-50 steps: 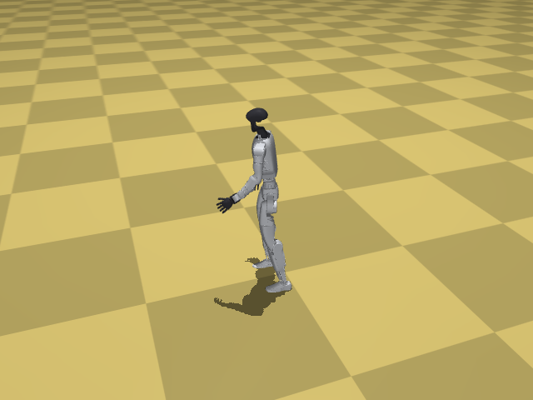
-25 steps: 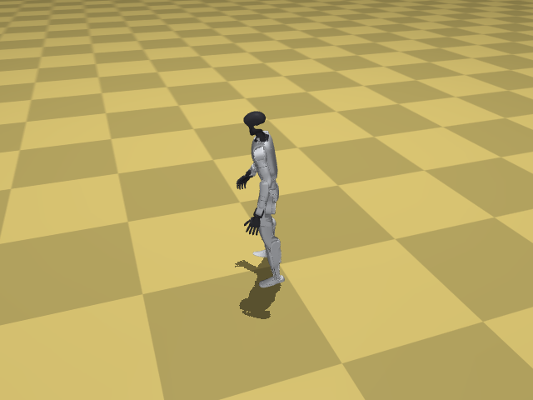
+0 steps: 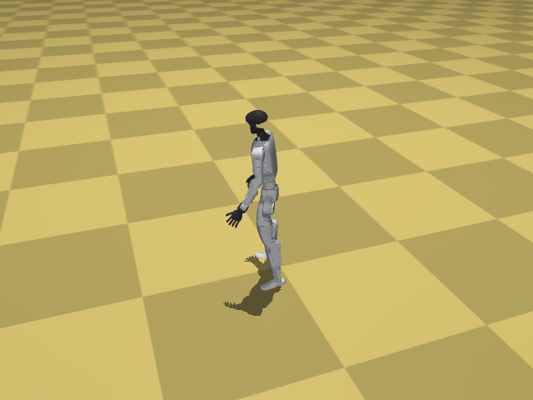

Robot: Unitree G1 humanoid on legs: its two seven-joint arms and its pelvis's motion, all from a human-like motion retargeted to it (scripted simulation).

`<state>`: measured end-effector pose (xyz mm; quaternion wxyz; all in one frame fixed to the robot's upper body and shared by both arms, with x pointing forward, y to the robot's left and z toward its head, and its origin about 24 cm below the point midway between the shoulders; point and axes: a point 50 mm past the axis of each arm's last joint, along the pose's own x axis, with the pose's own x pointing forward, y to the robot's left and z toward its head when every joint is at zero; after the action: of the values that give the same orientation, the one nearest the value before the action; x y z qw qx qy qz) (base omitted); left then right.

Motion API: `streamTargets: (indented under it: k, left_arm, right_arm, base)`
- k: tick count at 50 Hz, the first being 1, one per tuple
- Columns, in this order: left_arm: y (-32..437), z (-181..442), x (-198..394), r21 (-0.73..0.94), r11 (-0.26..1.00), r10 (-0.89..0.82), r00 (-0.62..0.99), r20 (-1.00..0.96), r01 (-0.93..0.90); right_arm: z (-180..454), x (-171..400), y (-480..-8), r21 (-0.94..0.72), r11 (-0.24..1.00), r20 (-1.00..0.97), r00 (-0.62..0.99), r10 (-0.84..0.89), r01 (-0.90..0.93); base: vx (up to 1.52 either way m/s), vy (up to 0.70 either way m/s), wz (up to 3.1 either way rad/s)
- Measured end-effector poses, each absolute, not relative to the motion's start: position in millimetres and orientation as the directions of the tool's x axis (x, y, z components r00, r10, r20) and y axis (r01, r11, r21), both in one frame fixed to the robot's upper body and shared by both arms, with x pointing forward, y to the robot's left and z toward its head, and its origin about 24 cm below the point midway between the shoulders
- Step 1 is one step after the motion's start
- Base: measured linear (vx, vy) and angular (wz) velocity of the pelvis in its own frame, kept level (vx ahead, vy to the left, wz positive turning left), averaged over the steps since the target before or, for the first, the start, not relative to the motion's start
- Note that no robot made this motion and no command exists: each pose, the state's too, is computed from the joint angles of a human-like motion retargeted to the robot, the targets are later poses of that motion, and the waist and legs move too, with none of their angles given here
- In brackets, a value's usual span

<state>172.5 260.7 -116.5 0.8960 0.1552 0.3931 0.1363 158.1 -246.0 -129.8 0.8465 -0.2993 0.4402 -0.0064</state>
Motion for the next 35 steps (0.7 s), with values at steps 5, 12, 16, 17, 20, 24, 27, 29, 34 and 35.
streamTargets:
  k: [5, 12, 16, 17, 20, 24, 27, 29, 34, 35]
  left_arm:
    - [245, -108, 196, 0.327, 0.937, 0.316, 0.71, -0.629, -0.127]
    - [227, -101, 210, 0.252, 0.962, 0.243, 0.758, -0.605, -0.108]
    - [223, -105, 206, 0.253, 0.964, 0.228, 0.745, -0.626, -0.082]
    - [223, -107, 204, 0.258, 0.963, 0.227, 0.738, -0.635, -0.074]
    - [223, -112, 200, 0.277, 0.959, 0.229, 0.712, -0.663, -0.05]
    - [224, -118, 193, 0.295, 0.955, 0.233, 0.68, -0.696, -0.025]
    - [223, -120, 190, 0.292, 0.956, 0.231, 0.668, -0.707, -0.021]
    - [221, -120, 190, 0.281, 0.959, 0.227, 0.669, -0.708, -0.028]
    - [217, -117, 193, 0.244, 0.968, 0.212, 0.689, -0.693, -0.052]
    - [216, -116, 194, 0.237, 0.97, 0.209, 0.693, -0.69, -0.056]
  right_arm:
    - [-131, 152, -253, -0.504, 0.837, -0.75, 0.588, -0.302, -0.213]
    - [-131, 145, -264, -0.519, 0.836, -0.753, 0.559, -0.348, -0.177]
    - [-131, 143, -267, -0.53, 0.829, -0.754, 0.545, -0.367, -0.175]
    - [-132, 143, -267, -0.532, 0.828, -0.754, 0.543, -0.37, -0.176]
    - [-132, 144, -268, -0.536, 0.825, -0.755, 0.539, -0.374, -0.179]
    - [-132, 144, -266, -0.536, 0.824, -0.757, 0.538, -0.371, -0.186]
    - [-132, 144, -267, -0.534, 0.824, -0.758, 0.538, -0.37, -0.186]
    - [-131, 143, -268, -0.534, 0.826, -0.757, 0.537, -0.372, -0.181]
    - [-130, 137, -276, -0.534, 0.831, -0.758, 0.522, -0.392, -0.152]
    - [-130, 135, -278, -0.535, 0.832, -0.758, 0.517, -0.397, -0.146]
  base:
    - [0.15, -0.14, -0.05]
    - [0.19, -0.16, -0.14]
    - [0.21, -0.21, -0.34]
    - [0.21, -0.24, -0.43]
    - [0.21, -0.23, -0.47]
    - [0.2, -0.17, -0.51]
    - [0.19, -0.08, -0.46]
    - [0.18, -0.04, -0.37]
    - [0.16, -0.05, -0.28]
    - [0.15, -0.09, -0.25]
